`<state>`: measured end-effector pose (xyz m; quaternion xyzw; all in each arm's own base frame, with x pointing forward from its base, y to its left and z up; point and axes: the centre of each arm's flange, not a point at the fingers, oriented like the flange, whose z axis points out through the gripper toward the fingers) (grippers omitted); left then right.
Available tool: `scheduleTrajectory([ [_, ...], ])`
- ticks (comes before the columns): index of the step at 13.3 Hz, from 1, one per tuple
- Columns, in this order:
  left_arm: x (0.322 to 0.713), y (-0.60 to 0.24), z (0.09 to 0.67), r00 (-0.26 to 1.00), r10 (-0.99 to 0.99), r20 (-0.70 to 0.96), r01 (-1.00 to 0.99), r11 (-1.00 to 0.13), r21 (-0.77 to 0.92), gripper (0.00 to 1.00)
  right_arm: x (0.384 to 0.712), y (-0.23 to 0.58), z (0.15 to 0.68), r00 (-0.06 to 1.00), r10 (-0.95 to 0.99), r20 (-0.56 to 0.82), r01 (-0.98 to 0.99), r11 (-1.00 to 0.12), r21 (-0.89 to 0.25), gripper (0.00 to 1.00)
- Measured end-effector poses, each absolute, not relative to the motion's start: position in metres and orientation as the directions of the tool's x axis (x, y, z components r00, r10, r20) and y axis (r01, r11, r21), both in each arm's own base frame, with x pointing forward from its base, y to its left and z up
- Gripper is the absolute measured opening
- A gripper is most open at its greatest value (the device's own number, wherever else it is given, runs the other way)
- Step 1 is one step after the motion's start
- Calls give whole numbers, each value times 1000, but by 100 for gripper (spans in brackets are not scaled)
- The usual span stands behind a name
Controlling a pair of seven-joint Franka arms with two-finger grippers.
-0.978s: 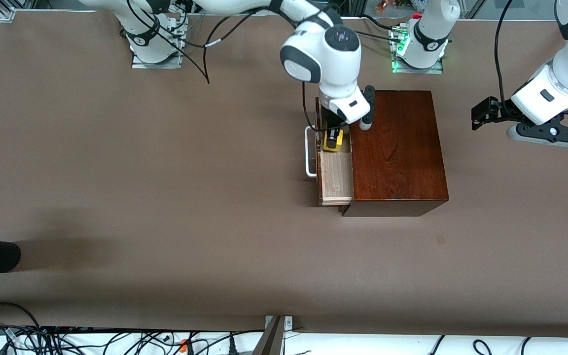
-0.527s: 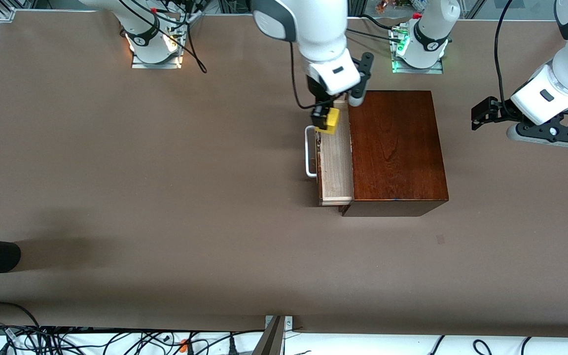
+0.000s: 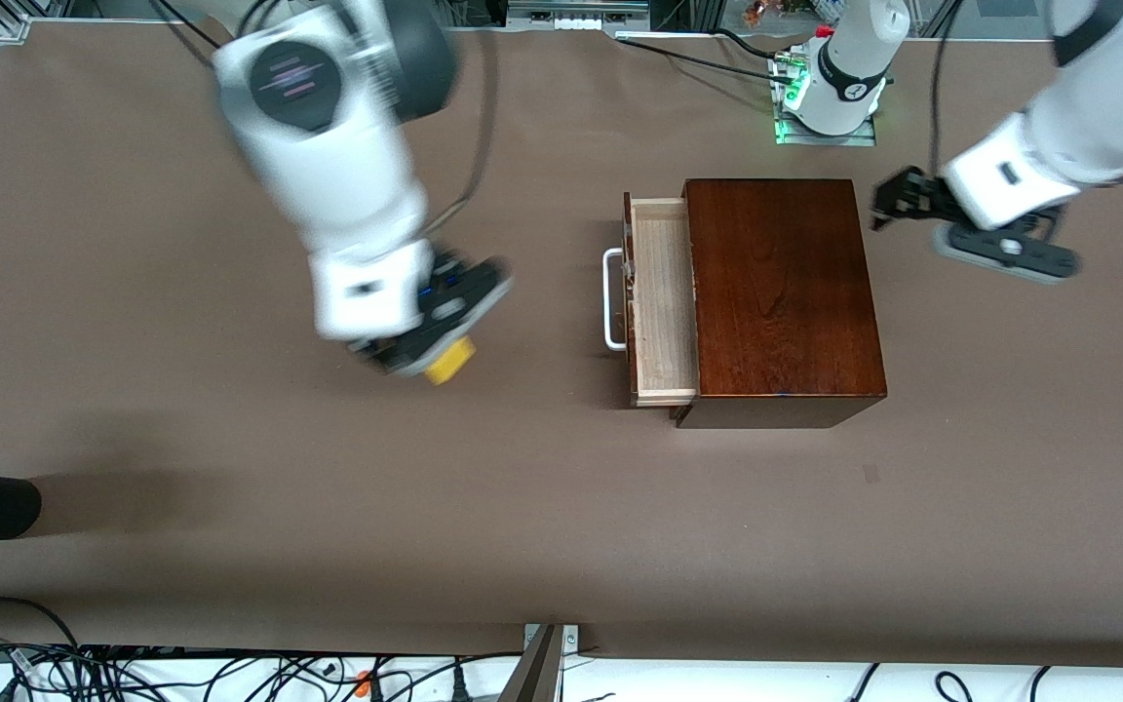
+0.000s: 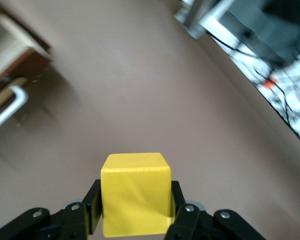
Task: Open drawer, take yellow block, close drawer
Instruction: 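Lift the cube out with the right gripper while the left gripper reaches the drawer, then set the cube on the table while the left gripper pushes the drawer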
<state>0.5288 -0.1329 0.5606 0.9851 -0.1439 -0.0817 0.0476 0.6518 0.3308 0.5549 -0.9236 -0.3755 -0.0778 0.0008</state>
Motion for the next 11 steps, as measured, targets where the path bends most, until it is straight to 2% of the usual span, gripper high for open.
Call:
scheduleTrajectory([
  [2, 518, -185, 551, 912, -378, -162, -356, -923, 149, 100, 682, 260, 549, 773, 618, 143, 625, -781, -1, 56],
  [5, 508, -260, 529, 837, -516, -179, -481, -852, 206, 100, 704, 191, 523, 829, 550, 99, 556, -830, -41, 56],
  [8, 514, -323, 504, 730, -669, -141, -620, -734, 275, 100, 707, 156, 471, 868, 497, 11, 496, -865, -69, 56],
  [11, 514, -380, 477, 614, -789, -6, -747, -584, 316, 100, 692, 128, 410, 921, 390, -22, 387, -919, -70, 56],
])
